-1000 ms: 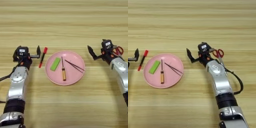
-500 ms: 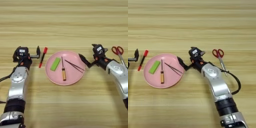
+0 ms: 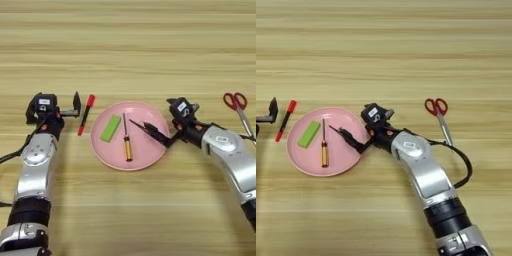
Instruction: Move the objects on the table
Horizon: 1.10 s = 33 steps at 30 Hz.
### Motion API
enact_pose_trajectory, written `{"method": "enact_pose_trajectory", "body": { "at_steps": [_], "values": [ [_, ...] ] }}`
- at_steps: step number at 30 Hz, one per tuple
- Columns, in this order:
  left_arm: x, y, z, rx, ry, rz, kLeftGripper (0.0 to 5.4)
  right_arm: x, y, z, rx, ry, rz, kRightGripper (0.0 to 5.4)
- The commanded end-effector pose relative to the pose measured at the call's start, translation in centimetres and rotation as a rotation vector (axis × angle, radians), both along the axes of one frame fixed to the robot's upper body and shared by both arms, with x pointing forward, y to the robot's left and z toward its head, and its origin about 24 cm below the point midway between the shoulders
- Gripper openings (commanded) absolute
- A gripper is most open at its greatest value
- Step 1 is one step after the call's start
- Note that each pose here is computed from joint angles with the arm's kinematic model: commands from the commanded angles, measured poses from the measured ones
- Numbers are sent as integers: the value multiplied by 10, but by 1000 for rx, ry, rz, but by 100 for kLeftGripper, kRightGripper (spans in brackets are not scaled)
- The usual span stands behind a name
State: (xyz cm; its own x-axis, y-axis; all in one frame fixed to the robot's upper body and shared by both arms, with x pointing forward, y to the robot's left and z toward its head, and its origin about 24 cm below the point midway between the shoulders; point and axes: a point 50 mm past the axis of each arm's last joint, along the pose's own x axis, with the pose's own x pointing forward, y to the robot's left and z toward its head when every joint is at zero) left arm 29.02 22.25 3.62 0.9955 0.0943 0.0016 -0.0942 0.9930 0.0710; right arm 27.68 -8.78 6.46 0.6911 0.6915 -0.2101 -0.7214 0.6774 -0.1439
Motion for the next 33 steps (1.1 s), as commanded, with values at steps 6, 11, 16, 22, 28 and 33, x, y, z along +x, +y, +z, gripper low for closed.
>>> {"method": "enact_pose_trajectory", "body": {
  "at_steps": [6, 11, 16, 22, 28, 33],
  "values": [
    [1, 1, 2, 10, -6, 3, 536, -6, 12, -3, -76, 21, 77, 540],
    [1, 0, 2, 10, -5, 2, 536, -9, 15, -5, -103, 31, 96, 540],
    [1, -2, 1, 8, -2, 0, 536, -9, 13, -10, -134, 53, 104, 540],
    [1, -4, 2, 4, -3, 1, 536, -8, 11, -14, -155, 82, 107, 540],
    [1, -4, 2, 0, -3, 5, 536, -7, 10, -18, -156, 124, 104, 540],
    [1, -4, 2, -3, -3, 12, 536, -6, 10, -19, -153, 143, 106, 540]
  ]
}}
